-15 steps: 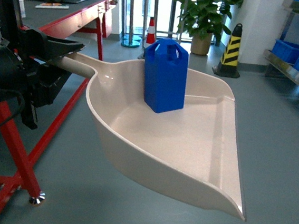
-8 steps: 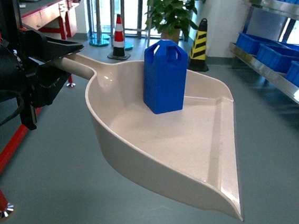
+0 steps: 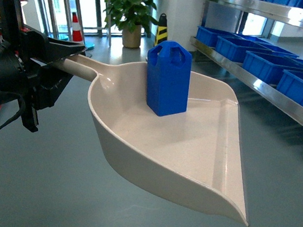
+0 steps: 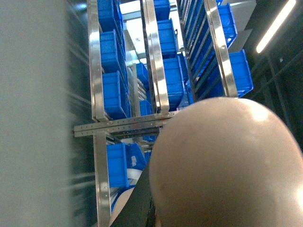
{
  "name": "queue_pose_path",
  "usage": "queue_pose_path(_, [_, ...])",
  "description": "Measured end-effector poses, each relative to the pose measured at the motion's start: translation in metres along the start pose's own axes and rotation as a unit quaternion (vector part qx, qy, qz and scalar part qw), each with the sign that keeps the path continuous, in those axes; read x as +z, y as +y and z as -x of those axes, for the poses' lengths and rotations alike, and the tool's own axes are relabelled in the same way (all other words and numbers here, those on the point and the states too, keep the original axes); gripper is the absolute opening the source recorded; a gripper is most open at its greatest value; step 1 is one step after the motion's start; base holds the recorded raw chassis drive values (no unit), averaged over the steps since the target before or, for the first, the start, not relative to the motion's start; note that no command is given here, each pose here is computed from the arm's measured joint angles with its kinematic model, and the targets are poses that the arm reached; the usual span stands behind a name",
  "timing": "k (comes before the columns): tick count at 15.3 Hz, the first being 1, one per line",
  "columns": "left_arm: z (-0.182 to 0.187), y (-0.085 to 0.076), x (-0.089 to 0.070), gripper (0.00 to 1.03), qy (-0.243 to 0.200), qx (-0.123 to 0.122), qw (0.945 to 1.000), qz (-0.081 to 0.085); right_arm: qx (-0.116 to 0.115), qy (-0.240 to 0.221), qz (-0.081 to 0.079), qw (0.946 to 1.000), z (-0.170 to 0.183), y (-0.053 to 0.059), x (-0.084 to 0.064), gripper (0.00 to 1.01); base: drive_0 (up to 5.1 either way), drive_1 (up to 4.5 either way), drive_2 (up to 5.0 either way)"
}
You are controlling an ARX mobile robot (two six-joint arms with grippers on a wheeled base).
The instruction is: Place part in tray to right shelf
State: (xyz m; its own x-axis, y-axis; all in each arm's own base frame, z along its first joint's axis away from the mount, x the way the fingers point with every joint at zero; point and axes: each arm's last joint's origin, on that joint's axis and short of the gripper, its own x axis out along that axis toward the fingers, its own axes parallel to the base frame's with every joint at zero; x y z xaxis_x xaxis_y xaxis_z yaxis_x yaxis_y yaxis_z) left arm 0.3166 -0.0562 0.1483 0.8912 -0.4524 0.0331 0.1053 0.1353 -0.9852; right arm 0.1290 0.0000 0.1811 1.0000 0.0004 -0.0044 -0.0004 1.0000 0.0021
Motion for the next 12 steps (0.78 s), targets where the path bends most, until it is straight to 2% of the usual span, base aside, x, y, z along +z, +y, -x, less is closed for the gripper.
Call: queue_pose_path(12, [-0.0001, 0.0, -0.0002, 0.16, 0.0, 0.0, 1.0, 0.0, 0.0, 0.001, 0.0, 1.0, 0.0, 0.0, -0.0002, 0.98, -1.6, -1.59, -1.6])
